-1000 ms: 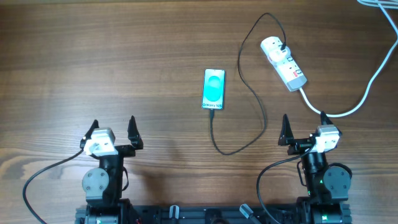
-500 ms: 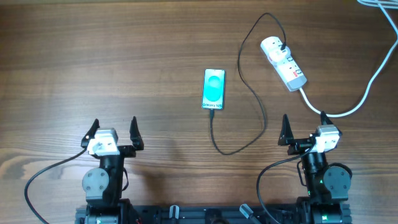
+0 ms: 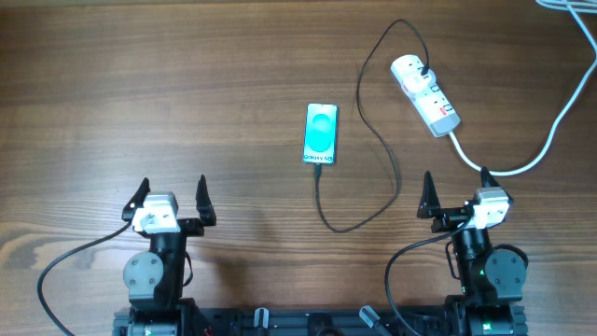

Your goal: Plug charger to phone and switch on socket

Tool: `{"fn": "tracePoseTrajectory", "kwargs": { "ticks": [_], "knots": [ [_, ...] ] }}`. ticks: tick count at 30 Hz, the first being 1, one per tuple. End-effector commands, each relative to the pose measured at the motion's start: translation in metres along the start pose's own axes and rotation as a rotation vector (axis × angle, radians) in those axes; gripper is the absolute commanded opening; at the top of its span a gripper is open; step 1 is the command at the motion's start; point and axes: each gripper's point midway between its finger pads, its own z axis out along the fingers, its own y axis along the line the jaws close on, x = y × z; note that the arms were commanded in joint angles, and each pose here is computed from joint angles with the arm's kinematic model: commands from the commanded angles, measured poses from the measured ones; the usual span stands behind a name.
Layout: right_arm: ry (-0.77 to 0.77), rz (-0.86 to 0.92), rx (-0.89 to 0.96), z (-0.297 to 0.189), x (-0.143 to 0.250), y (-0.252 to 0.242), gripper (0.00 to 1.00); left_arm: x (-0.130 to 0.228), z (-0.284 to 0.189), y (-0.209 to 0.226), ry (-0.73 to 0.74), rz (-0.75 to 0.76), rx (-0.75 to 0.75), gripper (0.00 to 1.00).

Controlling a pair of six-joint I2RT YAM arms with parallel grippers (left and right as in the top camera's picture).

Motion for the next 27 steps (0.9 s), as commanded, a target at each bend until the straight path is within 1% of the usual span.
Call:
{"fn": "tracePoseTrajectory", "kwargs": {
  "ticks": [1, 18, 20, 27],
  "knots": [
    [-0.009, -0.009, 0.008, -0.0006, -0.0018, -0.0013, 1.00, 0.0021, 0.0001, 0.0004, -0.001, 0.008, 0.002, 1.00],
    [-0.009, -0.009, 0.009, -0.0006, -0.0018, -0.0014, 1.00, 0.0021, 0.0001, 0.0004, -0.001, 0.008, 0.002, 1.00],
    [-0.009, -0.038, 0.009, -0.0006, -0.0019, -0.0015, 1.00, 0.0021, 0.0001, 0.0004, -0.001, 0.008, 0.002, 1.00],
    [-0.010, -0.040, 0.009, -0.0006, -0.0020, -0.0014, 1.00, 0.0021, 0.0001, 0.0004, -0.001, 0.008, 0.002, 1.00]
  ]
}}
